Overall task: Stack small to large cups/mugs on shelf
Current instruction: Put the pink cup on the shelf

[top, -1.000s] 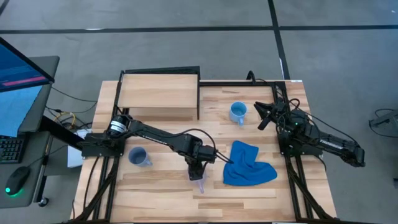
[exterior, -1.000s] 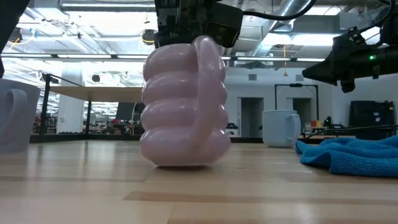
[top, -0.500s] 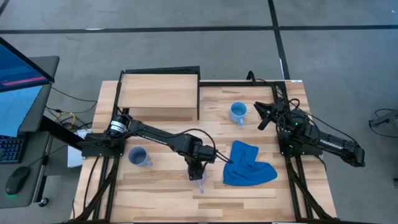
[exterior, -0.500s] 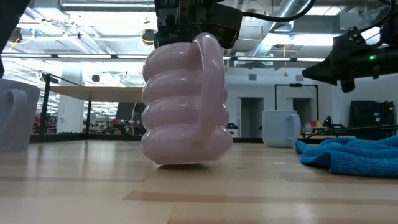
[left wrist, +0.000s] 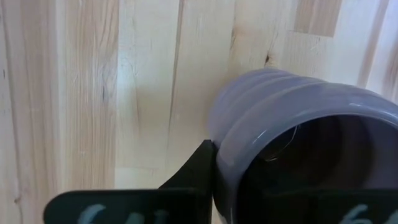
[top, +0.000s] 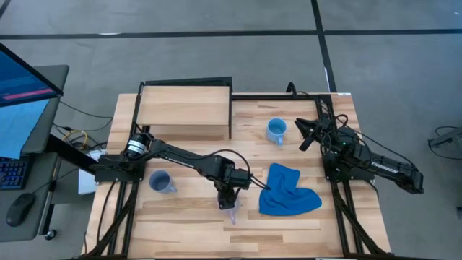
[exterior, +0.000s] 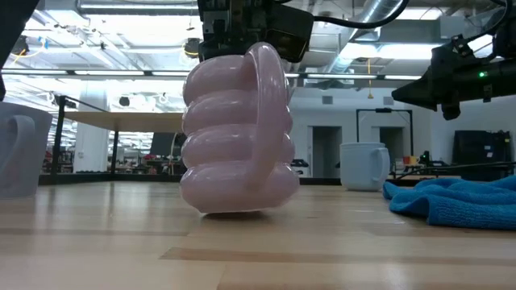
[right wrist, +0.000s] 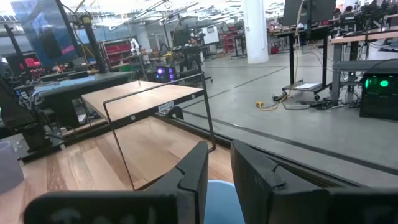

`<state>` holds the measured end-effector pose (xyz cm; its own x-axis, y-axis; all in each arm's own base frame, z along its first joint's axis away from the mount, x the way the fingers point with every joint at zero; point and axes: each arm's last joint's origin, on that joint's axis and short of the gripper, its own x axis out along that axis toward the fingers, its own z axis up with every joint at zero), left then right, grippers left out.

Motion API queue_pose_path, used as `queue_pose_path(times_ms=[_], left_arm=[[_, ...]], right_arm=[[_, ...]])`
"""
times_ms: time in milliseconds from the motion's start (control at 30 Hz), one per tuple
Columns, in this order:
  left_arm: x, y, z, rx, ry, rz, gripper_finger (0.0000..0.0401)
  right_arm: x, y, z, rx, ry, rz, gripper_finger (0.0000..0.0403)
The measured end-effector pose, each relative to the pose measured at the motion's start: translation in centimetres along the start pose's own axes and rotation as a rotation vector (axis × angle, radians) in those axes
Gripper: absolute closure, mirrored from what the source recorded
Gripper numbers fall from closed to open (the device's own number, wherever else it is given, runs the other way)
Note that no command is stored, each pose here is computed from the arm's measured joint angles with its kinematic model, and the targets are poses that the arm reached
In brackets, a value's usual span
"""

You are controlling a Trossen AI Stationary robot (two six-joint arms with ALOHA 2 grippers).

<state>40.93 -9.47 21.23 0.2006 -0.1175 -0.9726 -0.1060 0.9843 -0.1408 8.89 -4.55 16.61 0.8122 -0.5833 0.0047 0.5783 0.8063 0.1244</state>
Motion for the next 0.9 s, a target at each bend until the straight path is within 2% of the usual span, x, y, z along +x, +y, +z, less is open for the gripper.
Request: queue_pose_path(times_ms=[267, 500, 700, 900], left_arm=[[0.0, 0.2, -0.1, -0.003, 0.009, 0.036, 0.0384], [-0.3, 1.1, -0.6, -0.012, 0.077, 0.072, 0.0384], [-1.8, 2.2, -1.0, -0.013, 0.133, 0.212, 0.0384], [-5.3, 2.6, -0.7, 0.010, 0.161, 0.334, 0.0384]], right_arm=[[0.0, 0.0, 0.0, 0.000, 0.000, 0.000, 0.0310], [0.0, 0.0, 0.0, 0.000, 0.000, 0.000, 0.0310], [0.0, 0.0, 0.0, 0.000, 0.000, 0.000, 0.0310], [0.0, 0.0, 0.0, 0.000, 0.000, 0.000, 0.0310]])
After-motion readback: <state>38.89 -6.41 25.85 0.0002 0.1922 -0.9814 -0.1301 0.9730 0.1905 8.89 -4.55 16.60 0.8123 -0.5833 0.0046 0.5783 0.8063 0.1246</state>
